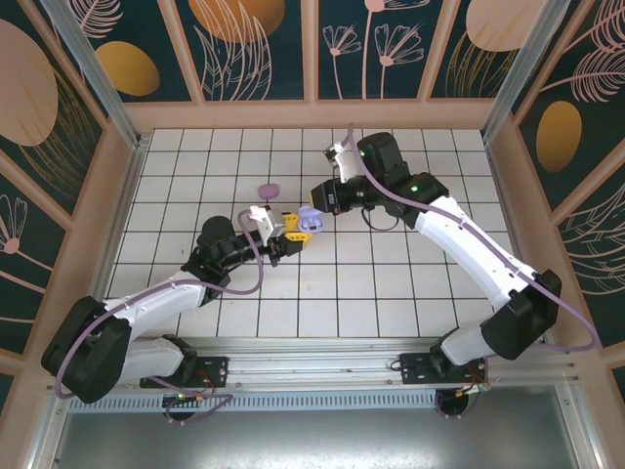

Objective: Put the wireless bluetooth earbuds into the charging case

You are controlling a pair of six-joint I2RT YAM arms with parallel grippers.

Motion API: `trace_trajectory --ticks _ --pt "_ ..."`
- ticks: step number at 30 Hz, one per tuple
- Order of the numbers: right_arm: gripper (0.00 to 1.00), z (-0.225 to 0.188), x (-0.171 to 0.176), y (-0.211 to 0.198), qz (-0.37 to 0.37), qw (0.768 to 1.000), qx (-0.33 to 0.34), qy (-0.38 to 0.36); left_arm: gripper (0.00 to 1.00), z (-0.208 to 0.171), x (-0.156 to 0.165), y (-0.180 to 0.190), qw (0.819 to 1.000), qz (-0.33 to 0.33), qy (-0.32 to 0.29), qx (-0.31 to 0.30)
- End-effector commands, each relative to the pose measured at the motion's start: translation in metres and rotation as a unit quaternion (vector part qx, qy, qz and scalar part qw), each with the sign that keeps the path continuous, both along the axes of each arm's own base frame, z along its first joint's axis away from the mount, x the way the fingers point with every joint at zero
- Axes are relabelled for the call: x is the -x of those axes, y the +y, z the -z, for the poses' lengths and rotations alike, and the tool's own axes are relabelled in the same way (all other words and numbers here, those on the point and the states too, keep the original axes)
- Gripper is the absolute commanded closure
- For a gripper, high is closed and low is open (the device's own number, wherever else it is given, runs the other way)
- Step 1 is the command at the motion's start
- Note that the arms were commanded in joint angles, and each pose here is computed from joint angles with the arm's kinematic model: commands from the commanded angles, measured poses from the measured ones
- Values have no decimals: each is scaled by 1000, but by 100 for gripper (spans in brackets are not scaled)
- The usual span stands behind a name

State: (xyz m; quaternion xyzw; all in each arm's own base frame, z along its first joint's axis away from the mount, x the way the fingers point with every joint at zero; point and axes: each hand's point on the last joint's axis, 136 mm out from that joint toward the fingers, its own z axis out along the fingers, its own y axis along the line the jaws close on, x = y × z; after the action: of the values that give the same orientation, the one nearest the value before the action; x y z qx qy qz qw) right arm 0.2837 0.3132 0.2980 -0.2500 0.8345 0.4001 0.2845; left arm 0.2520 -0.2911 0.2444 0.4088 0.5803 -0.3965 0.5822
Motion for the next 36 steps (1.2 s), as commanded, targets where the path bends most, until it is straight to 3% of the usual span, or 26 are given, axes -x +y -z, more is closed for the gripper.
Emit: trace_trajectory --ticks 1,8,12,15,21,36 --pt "79 2 12 -2 -21 1000 -6 13 100 -17 -2 2 1000 -13 -13 14" --pt "64 23 24 -27 18 999 14 30 100 -25 -6 3 999 -24 -14 28" --pt "49 6 16 -39 56 998 -28 18 100 -28 -5 3 999 -20 -13 36" --pt "44 -9 16 -38 53 995 -87 17 100 -32 -3 3 999 -16 -12 43" --pt "41 -12 26 -23 16 987 -153 51 100 -43 3 5 998 -10 -16 59" --pt "43 2 51 8 -75 961 -210 165 100 -60 4 1 996 10 -15 91"
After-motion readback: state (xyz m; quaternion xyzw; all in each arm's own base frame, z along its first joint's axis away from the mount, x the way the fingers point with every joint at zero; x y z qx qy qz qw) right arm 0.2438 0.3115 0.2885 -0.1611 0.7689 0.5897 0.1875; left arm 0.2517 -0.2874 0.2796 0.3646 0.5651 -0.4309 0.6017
